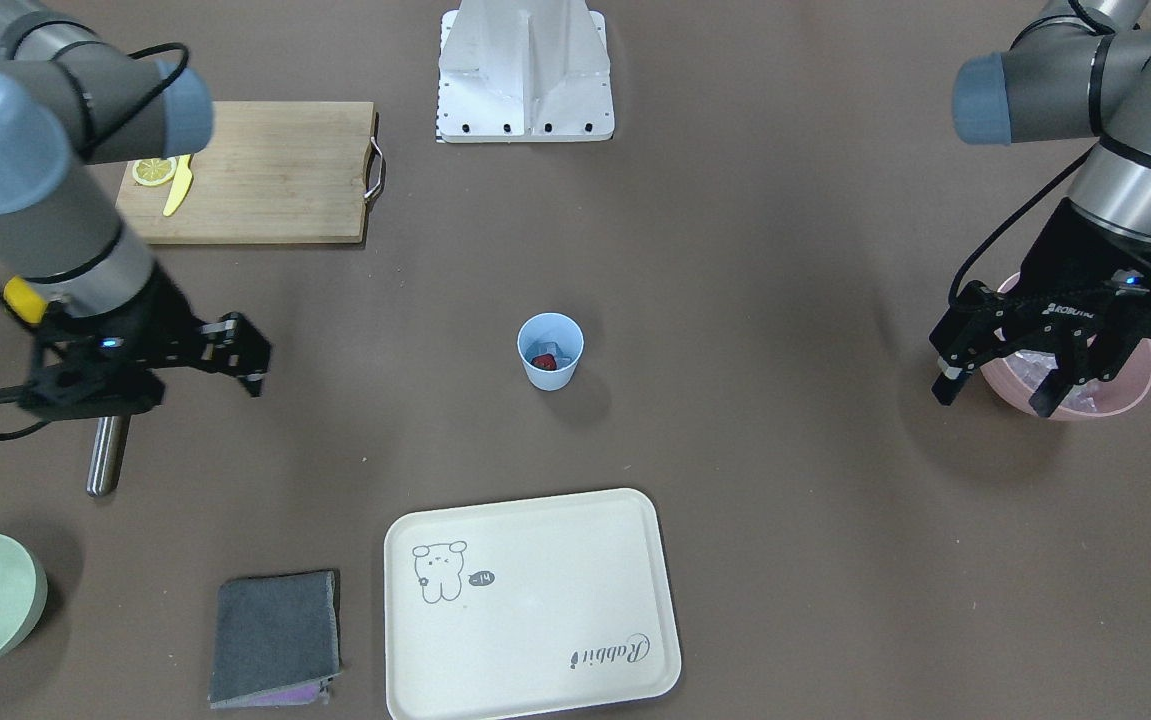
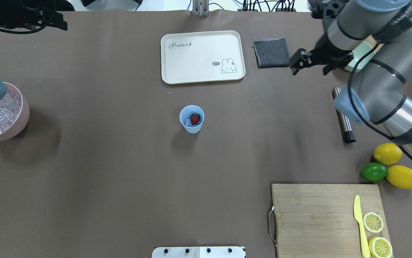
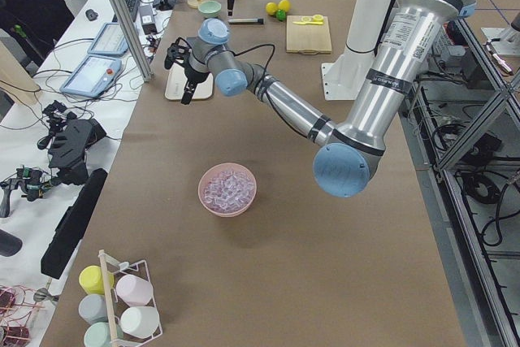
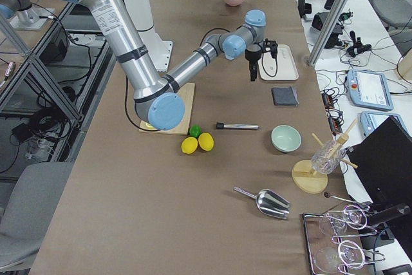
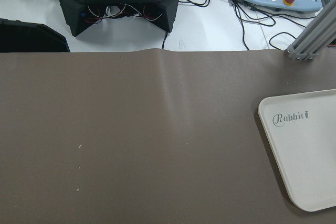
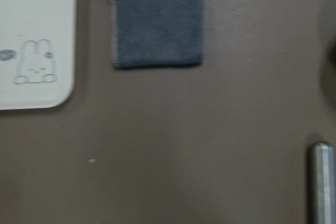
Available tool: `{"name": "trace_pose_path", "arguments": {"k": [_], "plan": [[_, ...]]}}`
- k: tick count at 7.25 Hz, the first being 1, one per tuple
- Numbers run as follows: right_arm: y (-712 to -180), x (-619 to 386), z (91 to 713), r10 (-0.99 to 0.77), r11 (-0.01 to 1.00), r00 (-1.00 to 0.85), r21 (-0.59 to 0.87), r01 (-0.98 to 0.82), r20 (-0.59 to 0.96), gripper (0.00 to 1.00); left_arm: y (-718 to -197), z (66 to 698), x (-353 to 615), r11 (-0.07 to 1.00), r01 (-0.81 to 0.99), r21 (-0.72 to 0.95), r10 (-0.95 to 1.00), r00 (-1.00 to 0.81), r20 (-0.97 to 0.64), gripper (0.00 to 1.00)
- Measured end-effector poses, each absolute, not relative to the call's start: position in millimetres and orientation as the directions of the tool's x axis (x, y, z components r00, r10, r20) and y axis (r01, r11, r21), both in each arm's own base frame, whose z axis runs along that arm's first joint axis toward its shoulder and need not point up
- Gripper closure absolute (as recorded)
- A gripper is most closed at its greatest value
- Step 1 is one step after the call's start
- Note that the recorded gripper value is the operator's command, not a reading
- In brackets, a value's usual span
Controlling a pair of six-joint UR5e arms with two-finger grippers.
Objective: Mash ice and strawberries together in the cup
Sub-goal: 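Move the right gripper back toward the steel muddler, then grasp the steel muddler upright with the right gripper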
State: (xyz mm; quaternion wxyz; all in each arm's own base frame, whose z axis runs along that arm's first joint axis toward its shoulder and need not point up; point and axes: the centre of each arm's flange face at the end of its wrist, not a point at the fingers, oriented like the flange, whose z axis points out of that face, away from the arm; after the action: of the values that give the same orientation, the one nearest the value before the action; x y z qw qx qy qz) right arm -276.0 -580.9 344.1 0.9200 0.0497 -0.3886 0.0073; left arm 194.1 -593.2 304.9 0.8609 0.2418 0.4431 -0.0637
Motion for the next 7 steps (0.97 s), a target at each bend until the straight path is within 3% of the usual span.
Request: {"name": "trace_pose_path", "arguments": {"k": [4, 7], "plan": [[-608, -239, 453, 0.044, 0.999, 0.775, -0.040, -0.024, 0.631, 0.00, -593, 315, 188, 0.862, 0.255, 0.438, 0.189, 0.640, -0.744, 0.02], [-614, -285, 506, -0.030, 1.000, 0.765, 0.016, 0.025, 0.643, 0.01, -596, 318, 176, 0.854, 0.254, 0.453, 0.194, 0.653, -0.732, 0.02]]}}
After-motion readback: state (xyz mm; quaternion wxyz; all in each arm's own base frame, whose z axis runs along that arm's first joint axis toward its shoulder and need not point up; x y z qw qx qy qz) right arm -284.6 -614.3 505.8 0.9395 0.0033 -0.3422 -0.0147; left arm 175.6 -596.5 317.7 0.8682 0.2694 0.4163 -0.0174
